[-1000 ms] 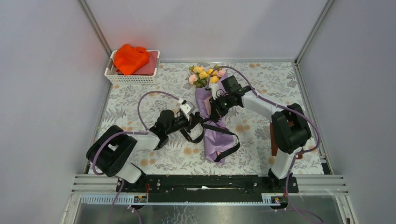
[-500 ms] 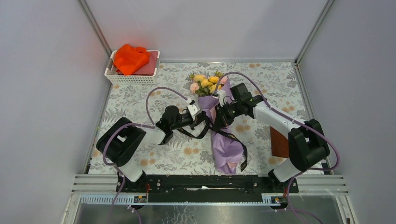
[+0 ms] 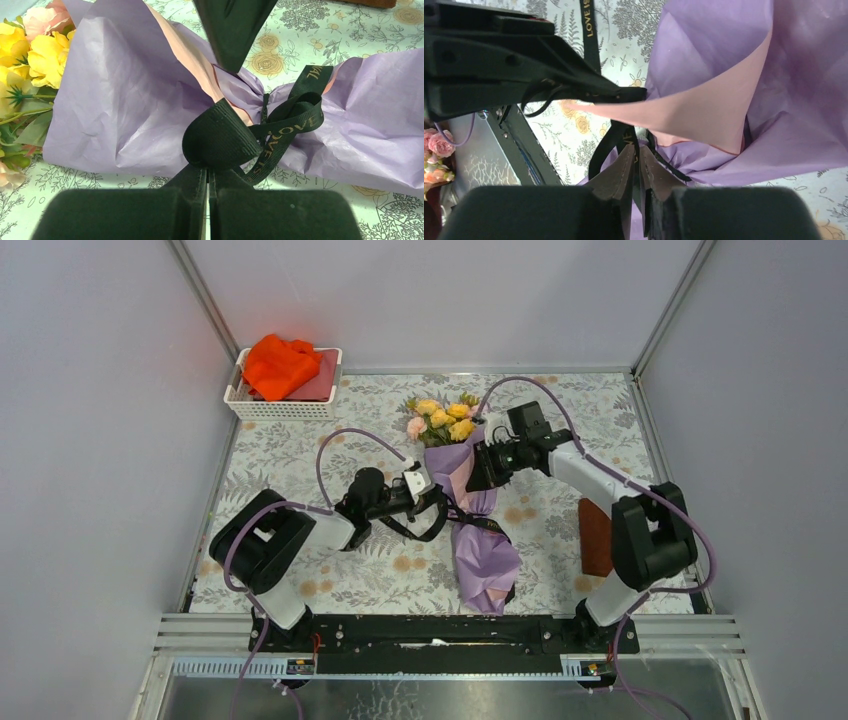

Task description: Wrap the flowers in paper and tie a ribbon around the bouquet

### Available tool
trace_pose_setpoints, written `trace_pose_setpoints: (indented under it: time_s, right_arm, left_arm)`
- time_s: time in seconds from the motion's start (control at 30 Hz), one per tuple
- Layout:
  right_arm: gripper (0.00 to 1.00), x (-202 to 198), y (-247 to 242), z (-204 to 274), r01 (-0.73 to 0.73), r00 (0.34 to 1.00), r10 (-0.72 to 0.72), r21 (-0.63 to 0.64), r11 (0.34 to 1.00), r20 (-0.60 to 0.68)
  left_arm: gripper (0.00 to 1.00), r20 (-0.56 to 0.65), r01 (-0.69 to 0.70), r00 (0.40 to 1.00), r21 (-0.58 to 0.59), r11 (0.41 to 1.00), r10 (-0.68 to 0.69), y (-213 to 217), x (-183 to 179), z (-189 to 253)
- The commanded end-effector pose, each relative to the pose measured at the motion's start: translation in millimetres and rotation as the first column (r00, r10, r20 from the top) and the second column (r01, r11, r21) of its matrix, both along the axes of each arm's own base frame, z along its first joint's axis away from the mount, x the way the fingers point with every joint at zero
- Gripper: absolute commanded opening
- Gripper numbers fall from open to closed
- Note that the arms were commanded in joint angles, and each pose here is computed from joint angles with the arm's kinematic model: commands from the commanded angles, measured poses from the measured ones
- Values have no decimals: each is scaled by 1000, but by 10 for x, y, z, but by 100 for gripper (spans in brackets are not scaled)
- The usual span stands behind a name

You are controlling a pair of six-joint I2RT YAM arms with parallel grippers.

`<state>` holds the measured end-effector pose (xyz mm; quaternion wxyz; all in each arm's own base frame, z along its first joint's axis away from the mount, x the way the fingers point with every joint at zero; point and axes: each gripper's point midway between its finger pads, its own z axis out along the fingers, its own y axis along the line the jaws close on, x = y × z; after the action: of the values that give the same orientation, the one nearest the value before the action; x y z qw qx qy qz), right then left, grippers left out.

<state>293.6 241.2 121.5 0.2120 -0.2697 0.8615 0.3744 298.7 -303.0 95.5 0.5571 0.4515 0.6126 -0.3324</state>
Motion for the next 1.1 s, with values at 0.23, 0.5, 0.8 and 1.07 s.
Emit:
trace_pose_setpoints:
  time_s: [0.23, 0.5, 0.8, 1.07]
  right_arm:
    - [10, -256, 459, -308, -129, 991, 129, -3, 992, -43]
    - [10, -450, 475, -610, -142, 987, 134, -85, 986, -89]
    - [23, -337, 432, -764, -83, 997, 81, -187, 979, -18]
    - [26, -174, 323, -700, -26, 996, 47, -259, 965, 74]
  left_arm:
    - [0, 81, 9, 997, -33, 999, -6, 18, -4, 182]
    - [0, 90, 4, 996, 0, 1000, -4, 53, -4, 113]
    - [0, 73, -9, 997, 9, 1000, 9, 62, 18, 100]
    - [0, 64, -4, 998, 8, 1000, 4, 59, -1, 99]
